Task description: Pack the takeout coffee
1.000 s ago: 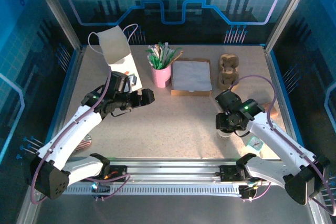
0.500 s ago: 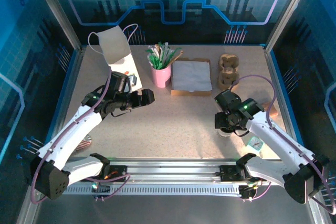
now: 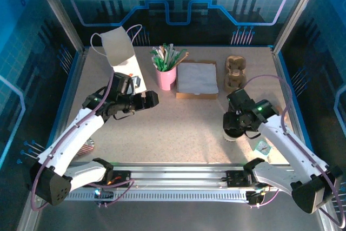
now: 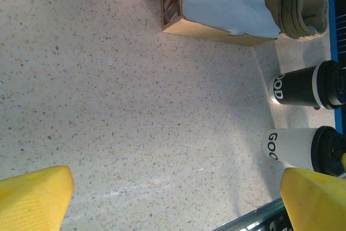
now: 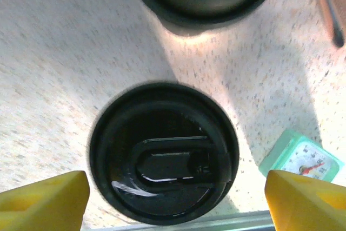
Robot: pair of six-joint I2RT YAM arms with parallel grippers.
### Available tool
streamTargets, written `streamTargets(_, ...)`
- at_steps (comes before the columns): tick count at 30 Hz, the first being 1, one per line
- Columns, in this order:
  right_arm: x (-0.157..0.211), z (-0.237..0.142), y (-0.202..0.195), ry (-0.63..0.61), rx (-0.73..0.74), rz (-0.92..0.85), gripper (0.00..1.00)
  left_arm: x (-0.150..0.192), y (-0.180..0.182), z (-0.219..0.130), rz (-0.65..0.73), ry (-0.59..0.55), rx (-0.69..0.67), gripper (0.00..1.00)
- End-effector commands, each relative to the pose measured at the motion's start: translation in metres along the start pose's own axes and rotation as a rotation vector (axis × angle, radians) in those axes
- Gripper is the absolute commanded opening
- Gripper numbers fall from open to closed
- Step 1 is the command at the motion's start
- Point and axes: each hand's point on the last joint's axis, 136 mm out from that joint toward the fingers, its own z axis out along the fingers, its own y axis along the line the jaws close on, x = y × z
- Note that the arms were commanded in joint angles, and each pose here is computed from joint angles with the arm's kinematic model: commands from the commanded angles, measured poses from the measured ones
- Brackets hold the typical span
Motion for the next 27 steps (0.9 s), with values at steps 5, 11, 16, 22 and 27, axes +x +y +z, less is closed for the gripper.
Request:
streamTargets(5, -0.078, -0.061, 0.002, -0.158, -0.076, -0.003, 0.81, -0.043, -0.011, -0.048, 0.130, -0.171, -0.061, 0.99)
streamTargets(11, -0.130, -0.055, 0.009, -0.187, -0.060, 0.011, 0.74, -0.045, 0.004, -0.045, 0.124, -0.233, -0.088, 0.99)
streamTargets(16, -0.169, -0.026, 0.016, -0.165, -0.055, 0.024, 0.71, -0.045, 0.014, -0.042, 0.143, -0.280, -0.110, 0.99)
streamTargets(22, -0.210, 0.021, 0.009, -0.106, -0.013, 0.045, 0.67, -0.045, 0.027, -0.047, 0.161, -0.350, -0.149, 0.99)
streamTargets(27, -0.238, 0.060, 0.006, -0.050, 0.015, 0.033, 0.65, -0.044, 0.028, -0.050, 0.160, -0.378, -0.140, 0.99)
